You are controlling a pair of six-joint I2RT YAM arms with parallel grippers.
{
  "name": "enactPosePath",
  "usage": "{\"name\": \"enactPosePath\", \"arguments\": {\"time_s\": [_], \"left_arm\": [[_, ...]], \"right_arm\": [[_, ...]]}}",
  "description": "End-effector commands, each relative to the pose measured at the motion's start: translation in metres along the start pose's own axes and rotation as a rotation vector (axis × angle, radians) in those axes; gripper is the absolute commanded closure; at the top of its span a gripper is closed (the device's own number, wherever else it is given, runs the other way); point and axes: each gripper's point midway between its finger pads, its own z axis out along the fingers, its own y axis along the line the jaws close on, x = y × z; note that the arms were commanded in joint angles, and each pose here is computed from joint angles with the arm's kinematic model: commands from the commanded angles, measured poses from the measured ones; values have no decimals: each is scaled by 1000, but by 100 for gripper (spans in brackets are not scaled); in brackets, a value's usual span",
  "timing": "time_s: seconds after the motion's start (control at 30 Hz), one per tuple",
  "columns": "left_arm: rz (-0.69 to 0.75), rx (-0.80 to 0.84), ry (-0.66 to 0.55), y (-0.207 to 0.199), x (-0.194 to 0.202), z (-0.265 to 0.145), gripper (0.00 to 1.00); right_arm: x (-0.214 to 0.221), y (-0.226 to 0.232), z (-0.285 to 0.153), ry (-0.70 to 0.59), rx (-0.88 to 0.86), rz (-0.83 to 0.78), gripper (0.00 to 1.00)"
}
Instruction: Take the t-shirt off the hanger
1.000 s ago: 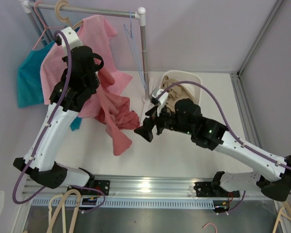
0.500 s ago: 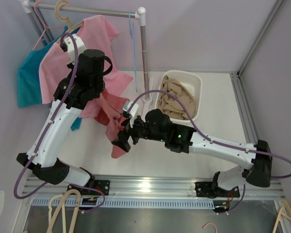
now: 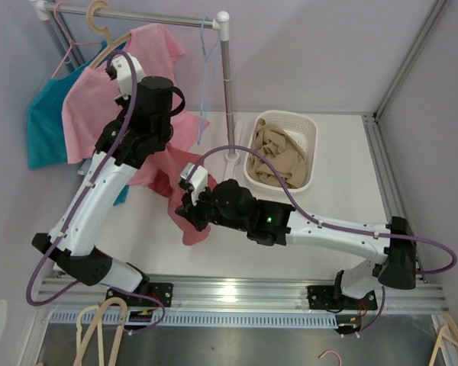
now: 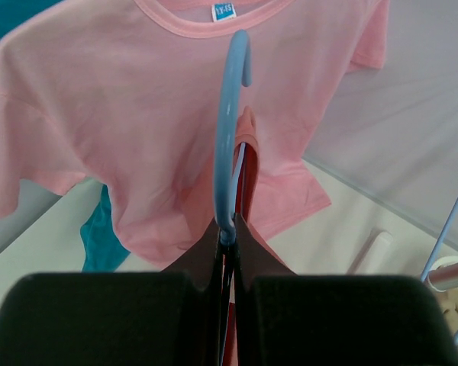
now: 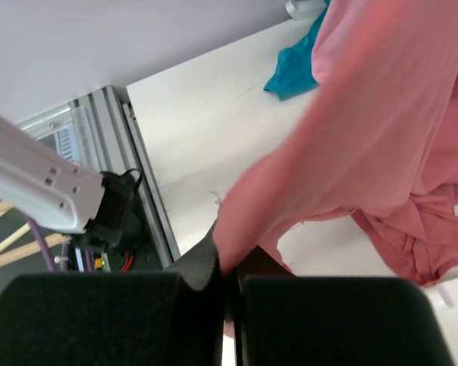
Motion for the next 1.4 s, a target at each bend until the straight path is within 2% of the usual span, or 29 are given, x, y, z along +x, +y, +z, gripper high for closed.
{"name": "enactPosePath", "arguments": {"time_s": [0.0, 0.13, 0.27, 0.4, 0.53, 0.67, 0.8, 0.9, 1.07, 1.1, 1.17, 1.2, 1.23, 1.27, 1.3, 1.37], "left_arm": [[-35, 14, -34, -21, -5, 9, 99], [-25, 17, -31, -34, -9, 19, 99], [-21, 20, -15, -41, -11, 25, 99], [-41, 46, -29, -45, -25, 22, 99], [-50, 65, -39, -44, -40, 15, 99], [-58, 163, 14, -45, -39, 0, 99], [-54, 369, 164, -48, -22, -44, 99], [-20, 488, 277, -34, 3, -78, 99], [1, 551, 315, 29, 15, -120, 99], [31, 530, 333, 46, 21, -125, 100], [25, 502, 308, 78, 15, -134, 99], [41, 458, 291, 94, 14, -133, 99], [40, 442, 273, 103, 11, -134, 99], [38, 425, 256, 111, 9, -133, 99], [29, 400, 219, 121, 1, -133, 99], [26, 391, 184, 124, -6, -131, 99]], "right_arm": [[-16, 13, -31, -46, 31, 11, 100], [8, 36, -62, -33, 66, 12, 100], [44, 43, -84, 7, 82, 84, 100], [106, 38, -81, 95, 95, 150, 100], [145, 42, -58, 168, 95, 170, 100], [146, 27, -40, 178, 130, 163, 100], [100, -8, -28, 123, 208, 147, 100], [75, -49, -31, 85, 309, 153, 100], [51, -105, -40, 60, 412, 232, 100], [55, -124, -38, 79, 441, 252, 100], [56, -131, -29, 118, 407, 270, 100], [73, -146, -17, 171, 428, 274, 100], [81, -149, -9, 208, 410, 274, 100], [68, -152, 3, 197, 397, 275, 100], [101, -163, 20, 295, 414, 280, 100], [113, -165, 43, 366, 388, 271, 100]]}}
